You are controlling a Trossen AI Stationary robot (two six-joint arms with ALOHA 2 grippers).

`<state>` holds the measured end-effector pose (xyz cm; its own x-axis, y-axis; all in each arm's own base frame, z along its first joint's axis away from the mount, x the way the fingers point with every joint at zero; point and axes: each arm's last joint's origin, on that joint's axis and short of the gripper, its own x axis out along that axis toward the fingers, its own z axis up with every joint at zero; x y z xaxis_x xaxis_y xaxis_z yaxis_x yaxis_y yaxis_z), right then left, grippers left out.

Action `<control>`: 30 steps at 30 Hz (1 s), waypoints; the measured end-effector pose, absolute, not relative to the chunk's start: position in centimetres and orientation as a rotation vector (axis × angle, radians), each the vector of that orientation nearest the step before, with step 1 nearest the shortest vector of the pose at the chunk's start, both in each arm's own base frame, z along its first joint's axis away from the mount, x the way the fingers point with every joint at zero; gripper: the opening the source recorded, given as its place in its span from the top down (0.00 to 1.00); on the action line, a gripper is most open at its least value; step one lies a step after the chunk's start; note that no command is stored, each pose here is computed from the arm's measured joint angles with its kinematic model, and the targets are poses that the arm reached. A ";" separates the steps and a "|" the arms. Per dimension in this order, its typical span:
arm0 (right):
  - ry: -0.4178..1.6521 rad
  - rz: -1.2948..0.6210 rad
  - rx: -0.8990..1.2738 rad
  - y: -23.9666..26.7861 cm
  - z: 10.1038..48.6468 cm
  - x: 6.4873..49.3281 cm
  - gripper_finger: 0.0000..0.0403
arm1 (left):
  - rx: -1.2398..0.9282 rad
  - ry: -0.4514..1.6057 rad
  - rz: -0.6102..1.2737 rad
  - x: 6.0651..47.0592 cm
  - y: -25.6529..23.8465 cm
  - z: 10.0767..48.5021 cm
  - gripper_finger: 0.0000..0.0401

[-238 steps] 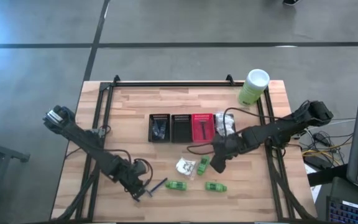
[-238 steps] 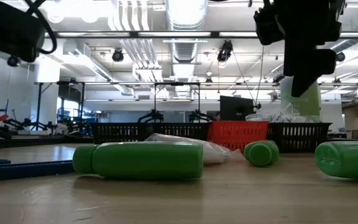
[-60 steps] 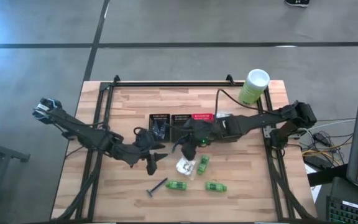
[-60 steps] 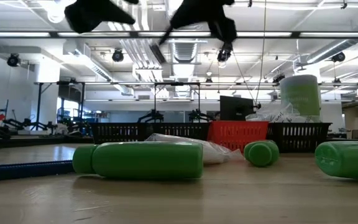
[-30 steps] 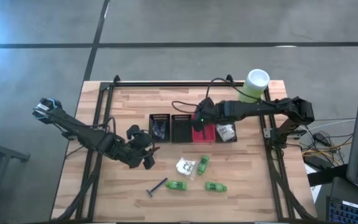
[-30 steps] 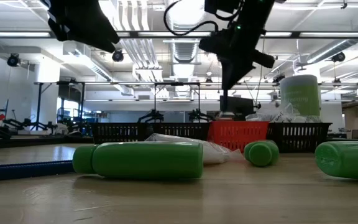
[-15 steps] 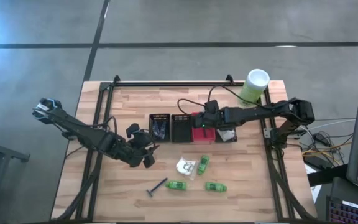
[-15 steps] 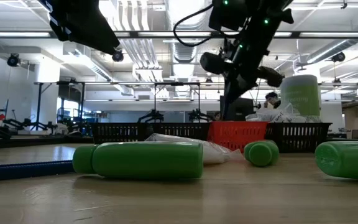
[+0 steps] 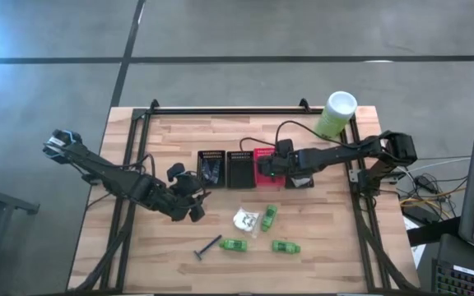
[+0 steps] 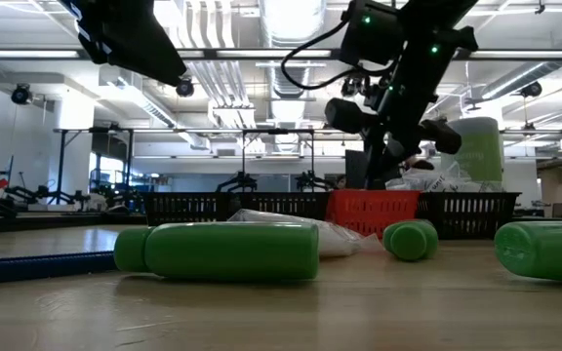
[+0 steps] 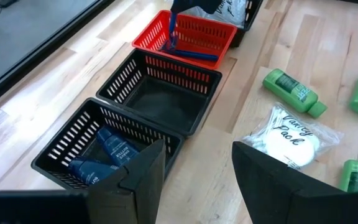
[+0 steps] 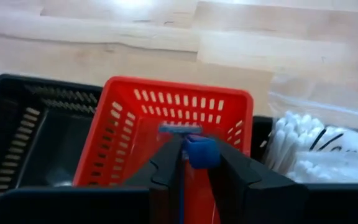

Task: Pick & Place Travel size toiletries
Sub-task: Put the blue razor into the orange basket

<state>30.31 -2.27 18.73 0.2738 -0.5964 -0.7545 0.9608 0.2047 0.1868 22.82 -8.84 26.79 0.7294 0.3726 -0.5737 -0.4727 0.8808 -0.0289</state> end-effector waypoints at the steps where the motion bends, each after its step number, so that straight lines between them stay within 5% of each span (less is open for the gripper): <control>1: 0.606 -1.179 0.730 -2.2 18.7 30.3 0.81 | -0.175 0.592 0.467 22.8 -8.8 26.8 0.52; 16: 0.637 -1.064 0.685 1.1 19.4 30.8 0.45 | -0.171 0.594 0.466 22.8 -8.8 26.8 0.52; 30: 0.808 -0.910 0.687 2.8 18.6 30.4 0.29 | -0.219 0.634 0.408 22.8 -9.0 26.7 0.52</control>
<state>30.38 2.76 18.61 0.3726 -0.4064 -0.8342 0.8766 0.4491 0.1728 22.82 -9.02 26.65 0.7300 0.3017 -0.6132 -0.4335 0.8981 -0.0741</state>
